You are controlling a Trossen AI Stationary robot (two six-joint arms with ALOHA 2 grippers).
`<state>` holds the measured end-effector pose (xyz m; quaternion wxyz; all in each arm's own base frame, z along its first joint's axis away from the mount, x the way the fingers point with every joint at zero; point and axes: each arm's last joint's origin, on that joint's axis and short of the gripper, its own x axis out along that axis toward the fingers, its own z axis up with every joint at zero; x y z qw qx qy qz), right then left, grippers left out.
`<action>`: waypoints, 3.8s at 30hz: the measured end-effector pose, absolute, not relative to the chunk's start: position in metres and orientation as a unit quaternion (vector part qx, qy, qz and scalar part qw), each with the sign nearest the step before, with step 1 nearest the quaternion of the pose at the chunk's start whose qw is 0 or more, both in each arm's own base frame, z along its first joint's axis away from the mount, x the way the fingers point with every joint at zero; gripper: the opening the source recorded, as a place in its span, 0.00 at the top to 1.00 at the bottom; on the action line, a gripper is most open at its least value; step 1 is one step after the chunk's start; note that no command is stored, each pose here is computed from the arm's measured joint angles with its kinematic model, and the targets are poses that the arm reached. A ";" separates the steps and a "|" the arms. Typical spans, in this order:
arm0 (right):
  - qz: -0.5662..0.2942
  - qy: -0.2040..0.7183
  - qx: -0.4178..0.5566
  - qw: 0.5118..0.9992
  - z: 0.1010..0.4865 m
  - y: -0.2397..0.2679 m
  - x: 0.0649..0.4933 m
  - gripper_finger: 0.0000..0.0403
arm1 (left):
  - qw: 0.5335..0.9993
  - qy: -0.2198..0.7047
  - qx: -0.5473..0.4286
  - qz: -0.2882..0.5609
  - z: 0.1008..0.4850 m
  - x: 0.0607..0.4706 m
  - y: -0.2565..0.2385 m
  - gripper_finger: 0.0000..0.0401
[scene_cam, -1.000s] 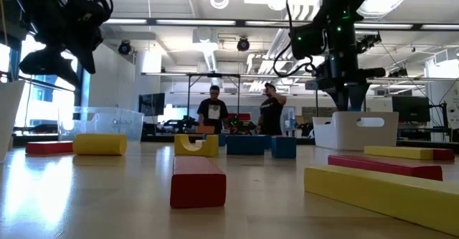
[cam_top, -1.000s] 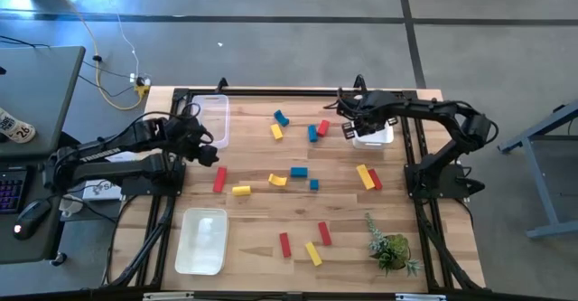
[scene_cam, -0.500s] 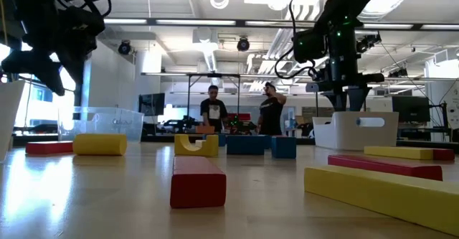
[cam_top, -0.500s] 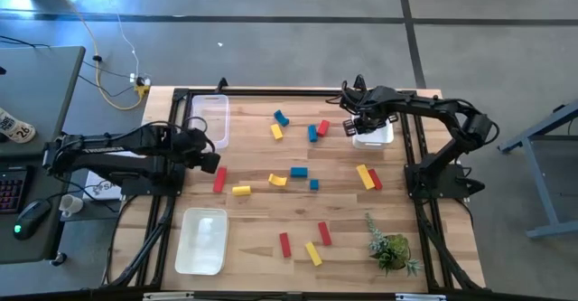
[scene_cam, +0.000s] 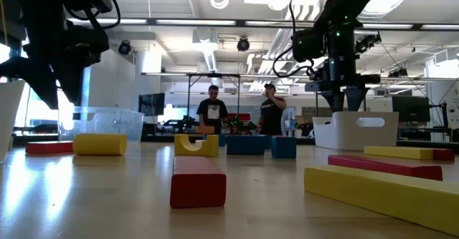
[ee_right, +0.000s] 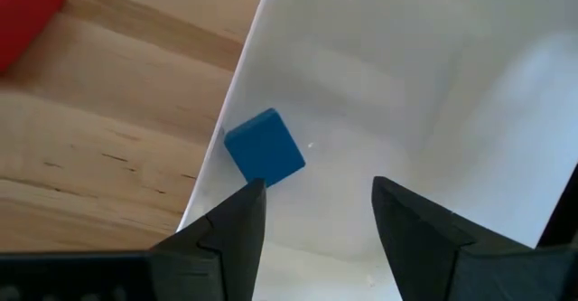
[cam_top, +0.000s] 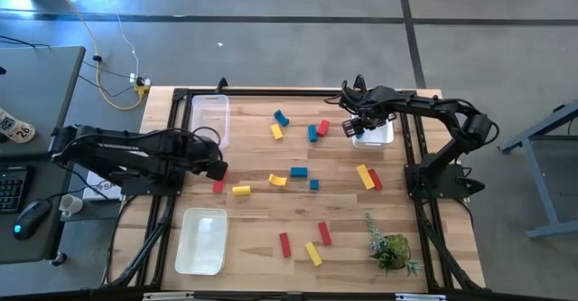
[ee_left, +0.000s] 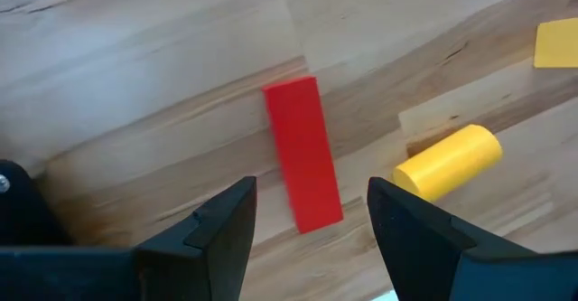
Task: Sort & place blocks by color
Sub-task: Put the red block into the transparent bin
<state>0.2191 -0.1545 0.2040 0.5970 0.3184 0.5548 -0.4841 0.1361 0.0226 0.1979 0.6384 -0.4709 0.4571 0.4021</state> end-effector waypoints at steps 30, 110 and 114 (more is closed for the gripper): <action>-0.459 0.575 0.293 0.610 0.204 -0.154 0.219 0.53 | 0.565 0.493 -0.455 0.481 0.147 0.180 0.018 0.50; -0.123 0.154 0.314 0.929 0.298 -0.040 0.319 0.53 | 0.680 0.487 -0.205 0.509 0.247 0.110 0.127 0.69; -0.104 0.155 0.267 0.945 0.292 -0.035 0.329 0.53 | 0.679 0.485 -0.208 0.511 0.247 0.109 0.128 0.68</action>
